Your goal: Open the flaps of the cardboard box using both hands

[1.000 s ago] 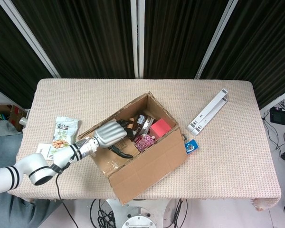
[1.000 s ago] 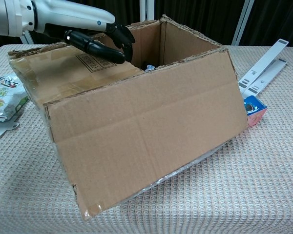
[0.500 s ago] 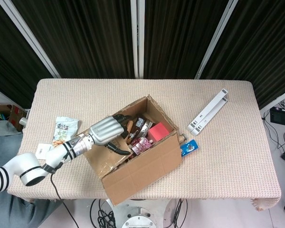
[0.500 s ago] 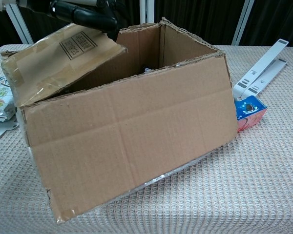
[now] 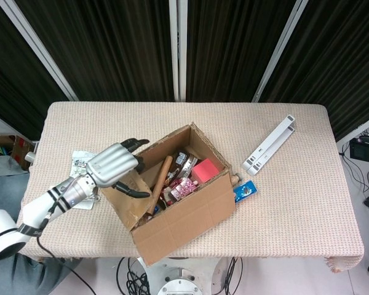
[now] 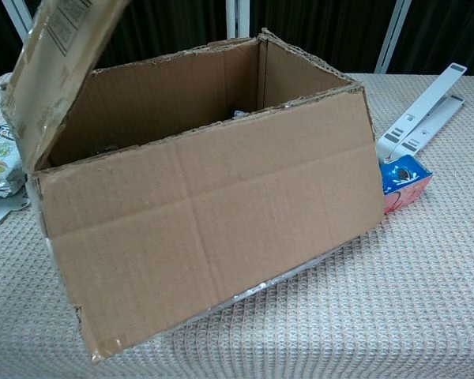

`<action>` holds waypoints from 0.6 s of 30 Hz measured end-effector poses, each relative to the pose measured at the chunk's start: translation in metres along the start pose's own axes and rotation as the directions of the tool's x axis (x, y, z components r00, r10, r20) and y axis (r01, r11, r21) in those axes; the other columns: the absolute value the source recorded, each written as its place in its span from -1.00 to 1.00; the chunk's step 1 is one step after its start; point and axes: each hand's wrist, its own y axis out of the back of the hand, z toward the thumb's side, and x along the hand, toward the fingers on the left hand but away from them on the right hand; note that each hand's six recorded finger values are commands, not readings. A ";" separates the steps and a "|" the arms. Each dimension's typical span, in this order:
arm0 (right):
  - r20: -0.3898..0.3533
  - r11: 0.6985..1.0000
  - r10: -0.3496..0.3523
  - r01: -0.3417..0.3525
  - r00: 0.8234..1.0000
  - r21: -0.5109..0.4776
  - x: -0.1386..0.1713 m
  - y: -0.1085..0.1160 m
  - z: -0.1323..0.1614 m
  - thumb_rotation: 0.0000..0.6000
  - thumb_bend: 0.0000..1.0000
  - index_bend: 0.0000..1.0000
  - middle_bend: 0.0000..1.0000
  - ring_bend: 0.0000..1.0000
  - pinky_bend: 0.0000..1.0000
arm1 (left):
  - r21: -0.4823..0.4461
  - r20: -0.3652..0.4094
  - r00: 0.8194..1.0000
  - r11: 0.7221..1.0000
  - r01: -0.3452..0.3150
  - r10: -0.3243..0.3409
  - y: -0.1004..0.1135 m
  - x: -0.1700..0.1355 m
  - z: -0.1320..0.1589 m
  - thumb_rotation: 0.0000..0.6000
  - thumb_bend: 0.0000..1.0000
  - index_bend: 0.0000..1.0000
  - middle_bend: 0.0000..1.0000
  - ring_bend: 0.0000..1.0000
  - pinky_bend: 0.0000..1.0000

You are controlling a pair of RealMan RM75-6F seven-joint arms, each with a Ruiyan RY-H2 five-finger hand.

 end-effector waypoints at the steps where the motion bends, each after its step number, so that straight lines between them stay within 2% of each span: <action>1: -0.008 1.000 0.003 -0.003 1.000 0.002 -0.001 -0.001 0.004 1.00 0.53 -0.91 -0.71 -1.00 -1.00 | 0.000 -0.013 1.000 1.000 -0.003 0.003 0.002 -0.005 -0.002 -1.00 -1.00 0.35 0.04 -0.86 -0.69; 6: -0.040 1.000 0.014 -0.014 0.999 0.015 -0.005 -0.005 0.021 1.00 0.53 -0.91 -0.71 -1.00 -1.00 | 0.000 -0.081 0.996 0.999 -0.042 0.041 0.011 -0.035 -0.012 -1.00 -1.00 0.54 -0.02 -0.86 -0.69; 18: -0.068 0.998 0.063 -0.062 0.996 0.024 -0.015 -0.024 0.039 1.00 0.53 -0.91 -0.71 -1.00 -1.00 | -0.049 -0.217 0.975 0.997 -0.053 0.041 -0.002 -0.107 -0.032 -1.00 -1.00 0.55 -0.08 -0.86 -0.69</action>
